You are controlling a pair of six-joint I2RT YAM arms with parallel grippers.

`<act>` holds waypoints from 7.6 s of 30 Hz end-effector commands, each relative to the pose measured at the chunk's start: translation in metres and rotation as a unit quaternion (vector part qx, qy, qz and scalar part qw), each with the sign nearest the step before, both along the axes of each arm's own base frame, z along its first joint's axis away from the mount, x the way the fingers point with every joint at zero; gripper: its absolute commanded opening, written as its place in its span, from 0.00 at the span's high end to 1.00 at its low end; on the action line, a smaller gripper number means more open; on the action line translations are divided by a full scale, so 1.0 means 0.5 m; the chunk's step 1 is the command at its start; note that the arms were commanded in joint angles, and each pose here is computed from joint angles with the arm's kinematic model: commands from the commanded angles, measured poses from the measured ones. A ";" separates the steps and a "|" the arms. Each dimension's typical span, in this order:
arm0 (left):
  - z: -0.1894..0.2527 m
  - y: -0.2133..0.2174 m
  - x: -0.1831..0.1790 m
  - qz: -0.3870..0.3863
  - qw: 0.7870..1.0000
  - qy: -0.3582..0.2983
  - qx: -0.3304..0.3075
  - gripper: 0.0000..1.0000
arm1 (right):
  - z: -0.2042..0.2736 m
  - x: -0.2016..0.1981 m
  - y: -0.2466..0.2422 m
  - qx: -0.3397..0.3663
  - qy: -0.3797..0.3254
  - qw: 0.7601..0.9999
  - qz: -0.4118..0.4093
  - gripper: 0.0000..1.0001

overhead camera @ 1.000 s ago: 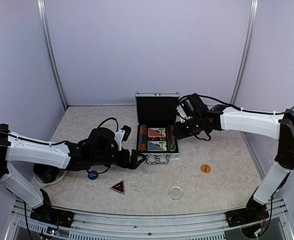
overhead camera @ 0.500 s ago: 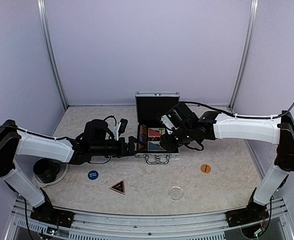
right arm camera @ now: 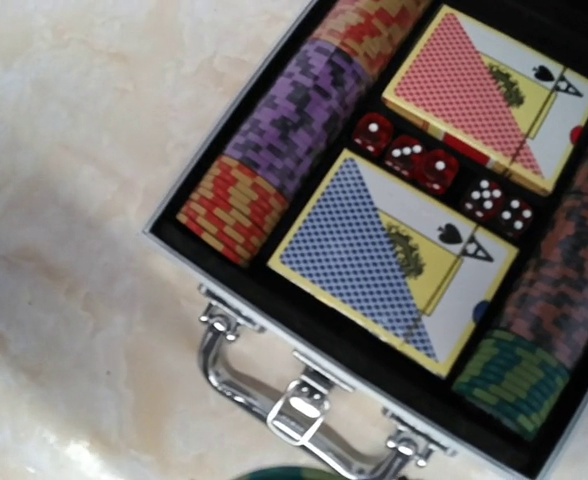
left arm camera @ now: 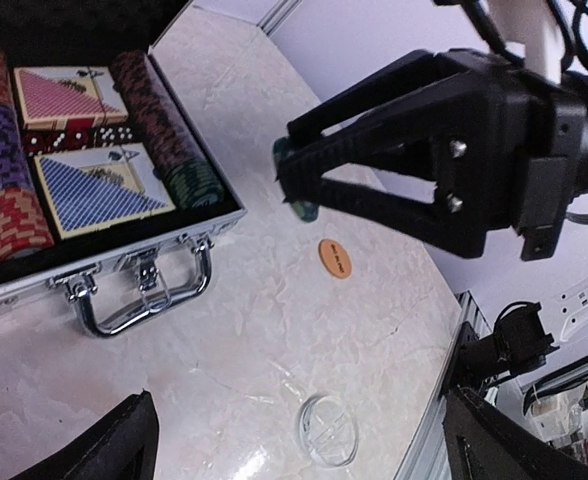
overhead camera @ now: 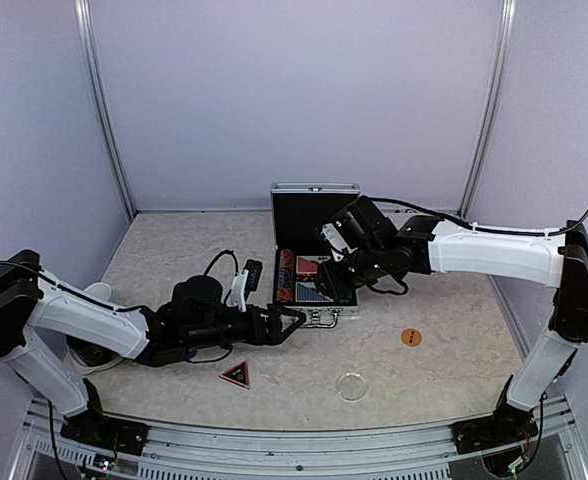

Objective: Pack up texas hold em set
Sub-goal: Pick up the poker chip from the center of the board, then pass from the right arm to the left, then place the poker chip in the slot, then pick up the dealer button from the center of the board, then place the dealer button in the poker case.

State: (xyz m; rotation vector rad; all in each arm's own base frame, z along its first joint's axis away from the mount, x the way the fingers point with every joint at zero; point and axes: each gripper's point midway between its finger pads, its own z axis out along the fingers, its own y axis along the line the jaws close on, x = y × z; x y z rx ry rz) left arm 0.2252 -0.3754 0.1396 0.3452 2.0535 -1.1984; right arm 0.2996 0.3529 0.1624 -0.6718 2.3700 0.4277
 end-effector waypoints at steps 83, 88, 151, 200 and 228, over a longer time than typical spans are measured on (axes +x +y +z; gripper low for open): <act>0.068 -0.157 0.063 -0.087 0.968 -0.196 0.130 1.00 | 0.137 -0.014 -0.157 0.056 -0.074 0.991 -0.092 0.01; 0.091 -0.158 0.101 -0.107 0.909 -0.310 0.257 1.00 | 0.141 -0.020 -0.260 0.051 -0.096 0.983 -0.147 0.01; 0.024 -0.195 0.311 -0.101 0.801 -0.396 0.436 0.05 | 0.035 -0.093 -0.255 0.034 0.004 0.996 -0.081 0.01; 0.001 0.265 -0.089 0.120 0.951 -0.053 0.281 0.01 | -0.110 -0.092 -0.048 -0.136 0.013 0.990 0.024 0.51; -0.168 0.207 -0.156 0.088 0.924 0.032 0.371 0.01 | -0.109 0.368 0.027 -0.045 -0.113 0.992 -0.034 0.47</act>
